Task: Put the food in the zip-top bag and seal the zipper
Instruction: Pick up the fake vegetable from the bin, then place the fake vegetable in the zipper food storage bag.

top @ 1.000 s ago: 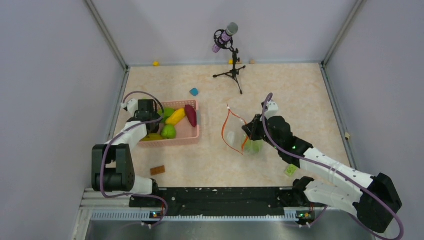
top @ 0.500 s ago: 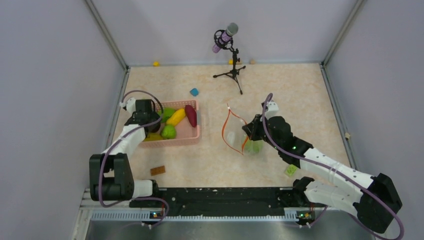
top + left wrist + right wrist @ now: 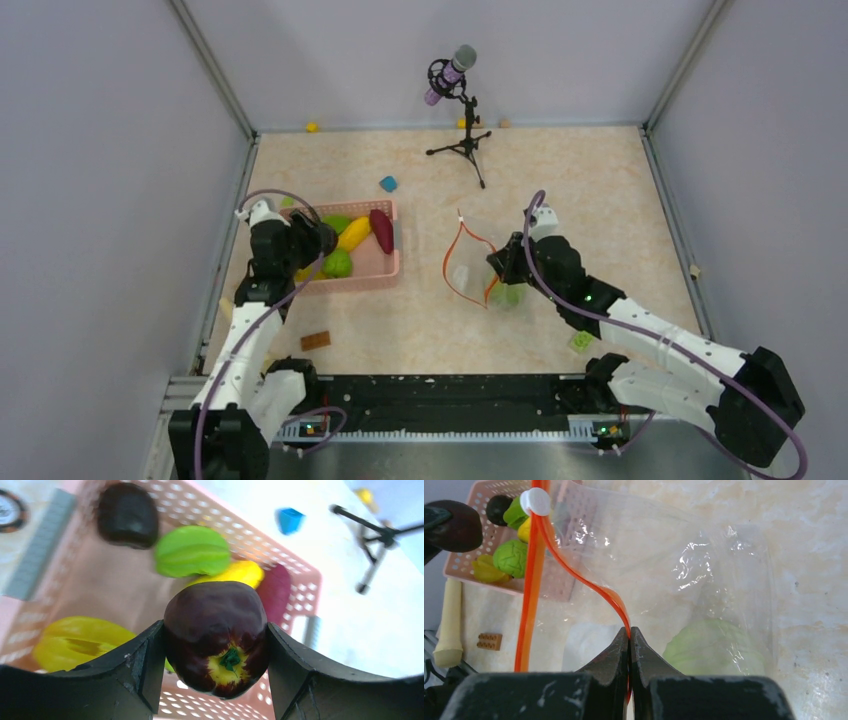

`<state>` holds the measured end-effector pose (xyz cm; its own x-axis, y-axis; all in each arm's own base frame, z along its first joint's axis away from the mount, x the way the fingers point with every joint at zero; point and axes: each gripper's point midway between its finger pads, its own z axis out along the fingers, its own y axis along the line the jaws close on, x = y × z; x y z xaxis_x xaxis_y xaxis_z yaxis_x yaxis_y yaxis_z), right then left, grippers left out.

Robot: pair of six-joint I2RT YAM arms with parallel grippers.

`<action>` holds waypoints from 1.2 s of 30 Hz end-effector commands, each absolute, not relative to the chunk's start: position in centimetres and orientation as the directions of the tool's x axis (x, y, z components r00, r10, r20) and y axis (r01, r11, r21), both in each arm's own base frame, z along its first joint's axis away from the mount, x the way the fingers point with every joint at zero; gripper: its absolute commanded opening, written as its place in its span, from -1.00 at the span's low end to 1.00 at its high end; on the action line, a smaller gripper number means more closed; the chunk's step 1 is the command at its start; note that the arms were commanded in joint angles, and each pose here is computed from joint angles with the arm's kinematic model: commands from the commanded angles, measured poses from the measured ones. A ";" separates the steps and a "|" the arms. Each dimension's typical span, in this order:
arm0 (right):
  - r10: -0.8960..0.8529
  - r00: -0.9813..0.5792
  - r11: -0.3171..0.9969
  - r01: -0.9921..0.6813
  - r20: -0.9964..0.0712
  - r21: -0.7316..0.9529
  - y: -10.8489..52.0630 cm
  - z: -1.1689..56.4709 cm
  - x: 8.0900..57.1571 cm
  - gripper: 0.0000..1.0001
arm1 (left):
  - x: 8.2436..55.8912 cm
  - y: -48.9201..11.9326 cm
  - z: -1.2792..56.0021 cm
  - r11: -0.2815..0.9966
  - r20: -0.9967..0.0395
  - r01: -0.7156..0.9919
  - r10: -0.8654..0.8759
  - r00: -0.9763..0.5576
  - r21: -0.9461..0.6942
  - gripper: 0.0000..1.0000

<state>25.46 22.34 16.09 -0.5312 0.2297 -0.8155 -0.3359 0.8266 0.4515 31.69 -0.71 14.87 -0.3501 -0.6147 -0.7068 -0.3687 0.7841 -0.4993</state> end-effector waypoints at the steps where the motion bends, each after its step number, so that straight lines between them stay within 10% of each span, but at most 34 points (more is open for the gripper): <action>1: 0.245 -0.488 0.828 -0.343 -0.838 0.442 21.6 16.7 25.7 -1.00 | 31.2 -6.0 19.7 0.798 -0.755 0.033 -0.555 -0.348 -0.602 -1.00; 7: 0.257 -0.460 0.820 -0.362 -0.850 0.444 21.3 17.5 25.5 -1.00 | 26.9 -12.7 24.3 0.623 -0.807 0.513 -0.478 -0.348 -0.590 -1.00; 17: 0.253 -0.449 0.818 -0.373 -0.857 0.437 21.2 17.6 25.3 -1.00 | 20.3 -21.3 27.3 0.416 -0.883 0.794 -0.355 -0.307 -0.443 -1.00; 36: 0.274 -0.365 0.727 -0.528 -0.890 0.440 22.1 20.7 23.4 -1.00 | 20.5 -34.4 26.6 0.364 -0.928 0.853 -0.138 -0.347 -0.374 -1.00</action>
